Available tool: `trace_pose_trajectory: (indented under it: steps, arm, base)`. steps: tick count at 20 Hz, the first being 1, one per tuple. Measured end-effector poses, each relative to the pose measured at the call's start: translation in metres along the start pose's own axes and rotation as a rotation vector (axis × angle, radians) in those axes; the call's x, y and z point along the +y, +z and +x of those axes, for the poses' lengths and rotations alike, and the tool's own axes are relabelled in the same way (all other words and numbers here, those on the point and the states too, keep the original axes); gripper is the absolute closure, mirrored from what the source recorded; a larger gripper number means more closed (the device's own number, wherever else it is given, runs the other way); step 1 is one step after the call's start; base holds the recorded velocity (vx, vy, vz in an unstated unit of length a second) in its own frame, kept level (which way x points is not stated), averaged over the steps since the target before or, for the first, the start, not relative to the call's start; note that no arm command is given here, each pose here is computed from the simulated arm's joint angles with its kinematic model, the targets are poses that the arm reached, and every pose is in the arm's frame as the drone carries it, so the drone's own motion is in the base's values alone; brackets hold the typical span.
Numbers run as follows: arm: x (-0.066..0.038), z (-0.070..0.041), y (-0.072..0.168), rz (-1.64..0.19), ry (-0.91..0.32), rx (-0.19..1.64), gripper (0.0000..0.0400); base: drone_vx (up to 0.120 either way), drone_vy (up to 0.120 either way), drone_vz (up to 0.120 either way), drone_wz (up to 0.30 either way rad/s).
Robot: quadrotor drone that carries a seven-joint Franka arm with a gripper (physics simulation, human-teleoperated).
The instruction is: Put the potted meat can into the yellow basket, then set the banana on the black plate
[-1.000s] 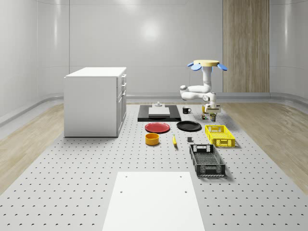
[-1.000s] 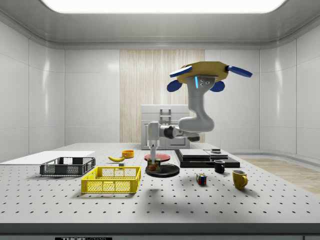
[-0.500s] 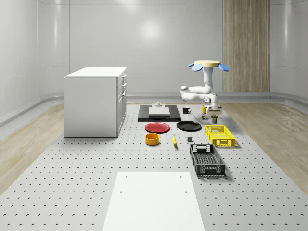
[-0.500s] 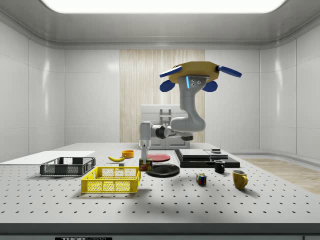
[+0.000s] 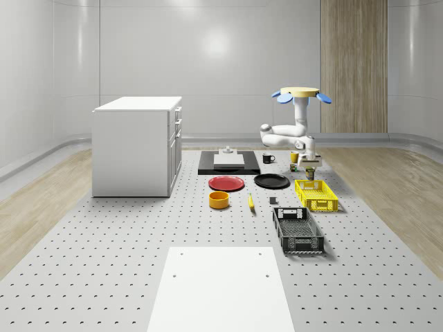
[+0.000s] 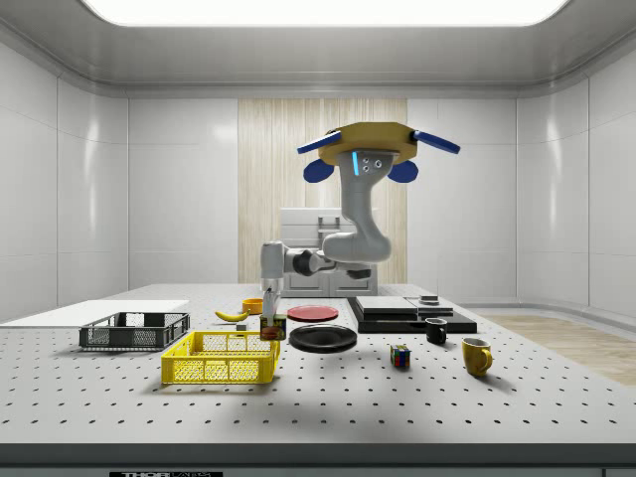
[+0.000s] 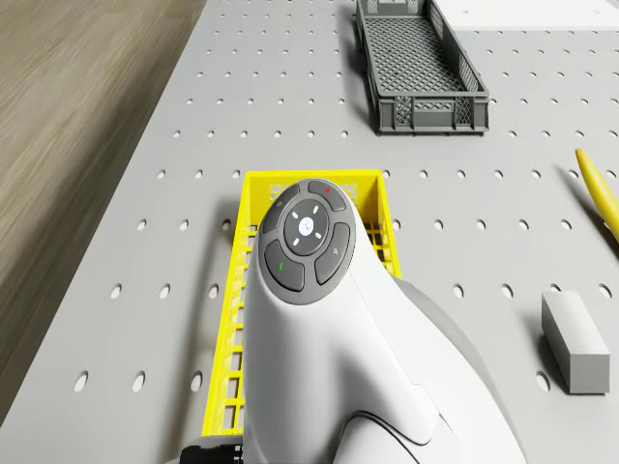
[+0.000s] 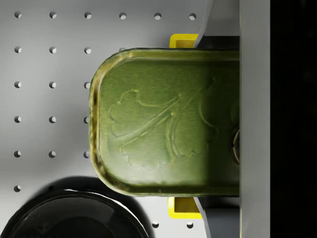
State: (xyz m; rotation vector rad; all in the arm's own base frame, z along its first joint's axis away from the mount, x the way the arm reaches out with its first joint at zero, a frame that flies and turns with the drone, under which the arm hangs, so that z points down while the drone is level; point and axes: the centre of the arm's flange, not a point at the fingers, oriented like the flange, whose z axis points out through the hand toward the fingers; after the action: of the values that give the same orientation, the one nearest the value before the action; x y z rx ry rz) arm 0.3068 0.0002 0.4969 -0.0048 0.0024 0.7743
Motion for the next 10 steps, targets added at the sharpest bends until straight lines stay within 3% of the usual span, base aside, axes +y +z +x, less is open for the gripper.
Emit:
trace_pose_trajectory:
  steps: [7,10]
  arm:
    - [0.0,0.0,0.0,0.0,0.0,0.0,0.0111]
    - [0.0,0.0,0.0,0.0,0.0,0.0,0.0111]
  base:
    - [0.12,0.0,0.0,0.0]
    - [0.12,0.0,-0.093,0.0]
